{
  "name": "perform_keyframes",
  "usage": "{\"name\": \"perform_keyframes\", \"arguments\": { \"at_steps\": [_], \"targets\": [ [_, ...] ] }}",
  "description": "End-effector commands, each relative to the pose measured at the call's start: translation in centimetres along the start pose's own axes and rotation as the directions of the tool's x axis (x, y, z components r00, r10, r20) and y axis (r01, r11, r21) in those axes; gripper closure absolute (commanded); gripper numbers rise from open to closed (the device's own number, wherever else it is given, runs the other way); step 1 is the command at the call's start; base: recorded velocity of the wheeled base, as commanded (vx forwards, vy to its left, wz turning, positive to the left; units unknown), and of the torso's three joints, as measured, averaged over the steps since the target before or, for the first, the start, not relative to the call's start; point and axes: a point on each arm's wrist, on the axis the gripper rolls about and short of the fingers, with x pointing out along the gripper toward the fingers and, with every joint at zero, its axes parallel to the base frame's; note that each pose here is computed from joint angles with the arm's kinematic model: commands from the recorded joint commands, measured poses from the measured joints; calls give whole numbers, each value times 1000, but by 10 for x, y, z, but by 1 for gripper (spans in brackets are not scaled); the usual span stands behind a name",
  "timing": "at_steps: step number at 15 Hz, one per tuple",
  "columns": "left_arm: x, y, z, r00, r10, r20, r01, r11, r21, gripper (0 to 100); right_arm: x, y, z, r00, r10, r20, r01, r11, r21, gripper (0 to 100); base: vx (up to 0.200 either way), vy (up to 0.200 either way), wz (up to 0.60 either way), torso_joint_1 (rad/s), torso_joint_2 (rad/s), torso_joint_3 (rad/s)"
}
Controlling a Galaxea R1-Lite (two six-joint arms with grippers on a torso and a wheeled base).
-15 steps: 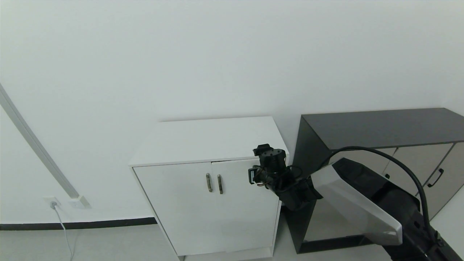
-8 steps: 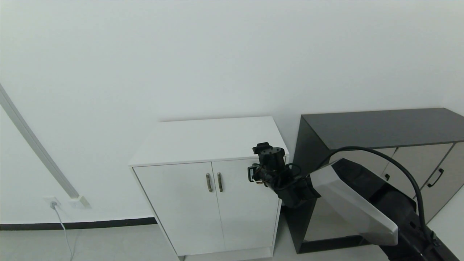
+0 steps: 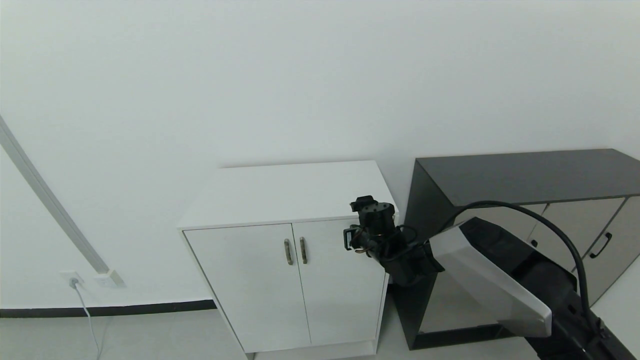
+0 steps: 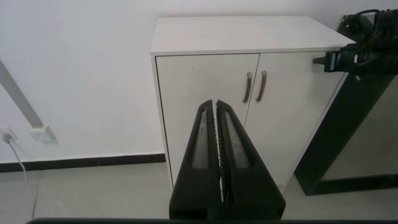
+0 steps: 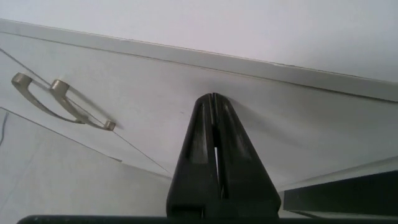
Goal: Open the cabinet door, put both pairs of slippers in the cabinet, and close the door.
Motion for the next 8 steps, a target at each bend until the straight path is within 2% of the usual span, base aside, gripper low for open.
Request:
{"name": "perform_keyframes", "arguments": {
  "at_steps": [1, 6, 7, 8],
  "targets": [
    [0, 0, 0, 1000, 1, -1, -1, 1000, 0, 100, -15, 1, 14, 1000, 6, 6, -6, 1000, 1, 100, 0, 0, 0, 0, 0, 0],
    [0, 0, 0, 1000, 1, -1, -1, 1000, 0, 100, -65, -8, 19, 999, 12, 35, -12, 1000, 11, 100, 0, 0, 0, 0, 0, 0],
    [0, 0, 0, 1000, 1, -1, -1, 1000, 0, 100, -76, -13, 16, 999, 0, 35, 0, 1000, 14, 100, 0, 0, 0, 0, 0, 0],
    [0, 0, 0, 1000, 1, -1, -1, 1000, 0, 100, -91, -23, 11, 997, -64, 43, 63, 998, 19, 100, 0, 0, 0, 0, 0, 0]
  ]
}}
